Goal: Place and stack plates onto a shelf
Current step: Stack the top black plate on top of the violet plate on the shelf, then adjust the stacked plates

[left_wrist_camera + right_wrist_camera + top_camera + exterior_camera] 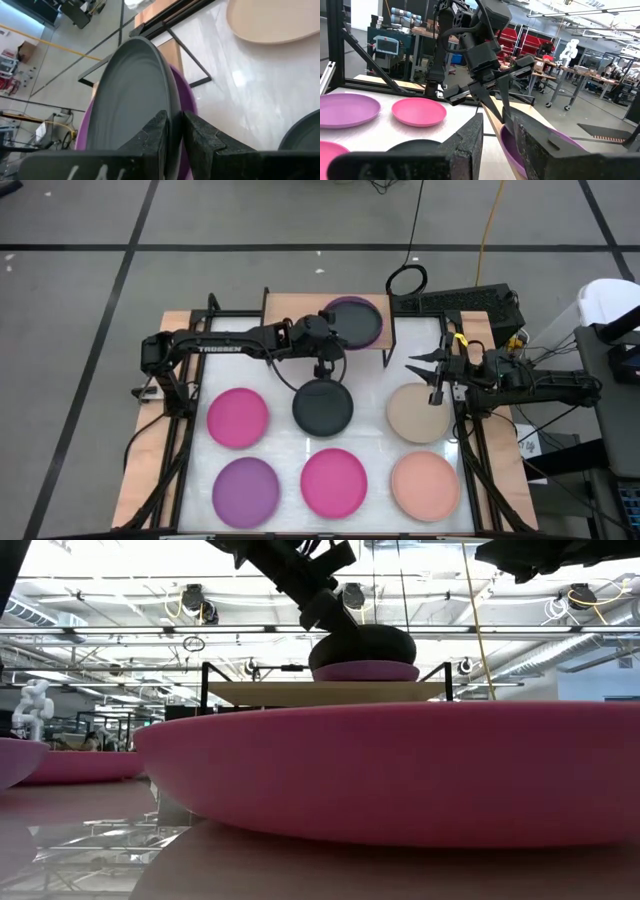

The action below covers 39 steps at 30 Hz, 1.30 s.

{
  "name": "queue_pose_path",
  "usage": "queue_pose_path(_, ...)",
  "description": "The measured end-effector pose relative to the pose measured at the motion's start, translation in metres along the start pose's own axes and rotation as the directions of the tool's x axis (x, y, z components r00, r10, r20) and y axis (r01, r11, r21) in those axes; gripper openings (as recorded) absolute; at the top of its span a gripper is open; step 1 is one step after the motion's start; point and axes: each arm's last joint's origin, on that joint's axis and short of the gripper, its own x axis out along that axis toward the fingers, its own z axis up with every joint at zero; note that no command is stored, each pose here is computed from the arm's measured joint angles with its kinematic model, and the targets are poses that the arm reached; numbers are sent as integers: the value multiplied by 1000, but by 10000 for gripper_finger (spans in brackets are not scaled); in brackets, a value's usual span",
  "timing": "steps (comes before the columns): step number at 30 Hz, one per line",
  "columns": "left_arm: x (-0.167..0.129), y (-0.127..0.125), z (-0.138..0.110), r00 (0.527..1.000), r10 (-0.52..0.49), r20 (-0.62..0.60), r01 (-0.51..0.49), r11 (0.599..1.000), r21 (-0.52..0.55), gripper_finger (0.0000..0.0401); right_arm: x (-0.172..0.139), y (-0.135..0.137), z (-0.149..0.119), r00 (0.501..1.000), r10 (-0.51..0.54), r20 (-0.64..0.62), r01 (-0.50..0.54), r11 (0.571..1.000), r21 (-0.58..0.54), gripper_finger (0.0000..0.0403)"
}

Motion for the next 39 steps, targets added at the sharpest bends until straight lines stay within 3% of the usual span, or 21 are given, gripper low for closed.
queue_pose_path(8,0,0,0,1000,1,0,-1,1000,-10,70,0,0,0,1000,0,0,0,1000,0,93)
queue_pose_path(15,0,1,1,1000,10,2,-9,999,-32,133,0,0,0,1000,0,0,0,1000,0,93)
queue_pose_path(22,-7,5,5,991,129,-37,-130,991,-43,167,0,0,-1,1000,4,-14,-4,1000,-4,93)
queue_pose_path(27,-24,14,10,987,159,-18,-159,975,-154,168,0,1,-3,999,8,-32,-8,1000,-8,93)
queue_pose_path(35,-25,15,-25,963,38,-267,-117,952,-285,168,0,1,-4,999,11,-43,-11,1000,-7,93)
queue_pose_path(39,-26,13,-28,954,14,-298,-114,941,-319,168,0,1,-4,999,11,-43,-11,1000,-6,93)
